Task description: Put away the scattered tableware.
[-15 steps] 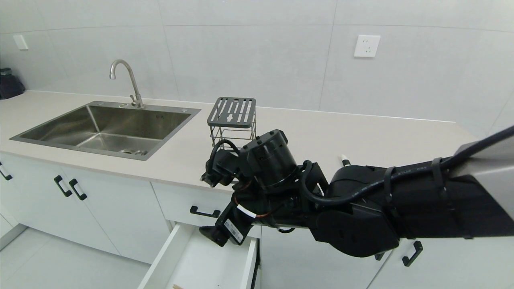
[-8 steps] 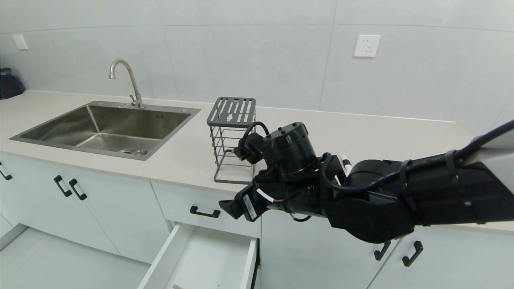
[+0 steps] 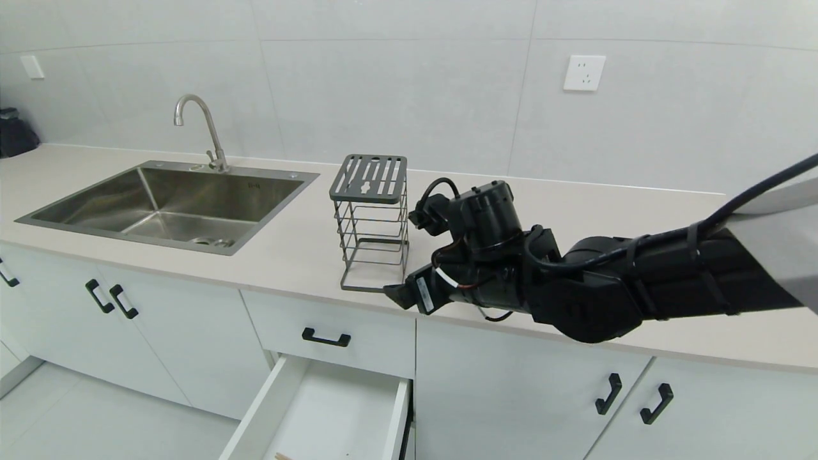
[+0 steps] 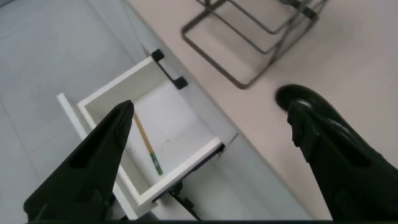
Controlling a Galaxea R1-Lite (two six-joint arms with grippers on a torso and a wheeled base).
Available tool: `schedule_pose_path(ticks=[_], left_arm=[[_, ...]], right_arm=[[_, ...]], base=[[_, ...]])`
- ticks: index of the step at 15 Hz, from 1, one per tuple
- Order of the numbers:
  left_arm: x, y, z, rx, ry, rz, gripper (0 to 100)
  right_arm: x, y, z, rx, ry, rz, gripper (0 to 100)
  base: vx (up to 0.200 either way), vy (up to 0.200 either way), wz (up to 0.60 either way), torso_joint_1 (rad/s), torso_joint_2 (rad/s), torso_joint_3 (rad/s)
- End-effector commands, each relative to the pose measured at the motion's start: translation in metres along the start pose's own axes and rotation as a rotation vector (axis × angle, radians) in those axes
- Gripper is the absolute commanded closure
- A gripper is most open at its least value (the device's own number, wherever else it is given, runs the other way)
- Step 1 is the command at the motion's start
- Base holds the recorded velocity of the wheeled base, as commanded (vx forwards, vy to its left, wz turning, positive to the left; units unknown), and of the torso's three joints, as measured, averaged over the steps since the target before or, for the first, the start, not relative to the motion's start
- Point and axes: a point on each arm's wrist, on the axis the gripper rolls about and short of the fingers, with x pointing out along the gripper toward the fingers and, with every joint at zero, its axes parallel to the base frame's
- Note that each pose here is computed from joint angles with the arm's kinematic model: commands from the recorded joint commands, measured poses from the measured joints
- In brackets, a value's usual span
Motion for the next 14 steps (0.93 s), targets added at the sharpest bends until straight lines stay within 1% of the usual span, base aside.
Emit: schedule_pose_path(ticks=[1,2,4,6,8,10,12,14], left_arm=[[0.0,0.0,0.0,-0.001,0.002,0.0,0],[0.0,0.0,0.0,-0.001,0.002,0.0,0],[0.0,0.0,0.0,-0.001,0.002,0.0,0],[0.0,0.0,0.0,-0.001,0.002,0.0,0],[0.0,0.0,0.0,-0.001,0.002,0.0,0],[0.0,0.0,0.0,-0.001,0.002,0.0,0],[0.0,0.0,0.0,-0.001,0.002,0.0,0],[0.0,0.0,0.0,-0.001,0.002,0.0,0]], right_arm=[[0.005,-0.025,-0.009,-0.002,0.034,-0.05,0],[0.01,-0.042,-0.012,-0.037,0.047,-0.082,0],[0.017,-0.059,-0.018,-0.063,0.072,-0.11,0],[0.03,-0.071,-0.027,-0.052,0.079,-0.13,0],[0.038,-0.08,-0.032,-0.049,0.071,-0.147,0],[0.04,-0.084,-0.033,-0.043,0.071,-0.121,0],[0.048,-0.095,-0.044,-0.051,0.105,-0.132,0],[0.052,-0.1,-0.046,-0.061,0.109,-0.113,0]], base=[[0.0,0.0,0.0,0.0,0.0,0.0],[0.0,0.0,0.0,0.0,0.0,0.0],[0.0,0.0,0.0,0.0,0.0,0.0],[0.0,0.0,0.0,0.0,0.0,0.0],[0.0,0.0,0.0,0.0,0.0,0.0],[0.0,0.0,0.0,0.0,0.0,0.0],[0.0,0.0,0.0,0.0,0.0,0.0],[0.0,0.0,0.0,0.0,0.0,0.0]])
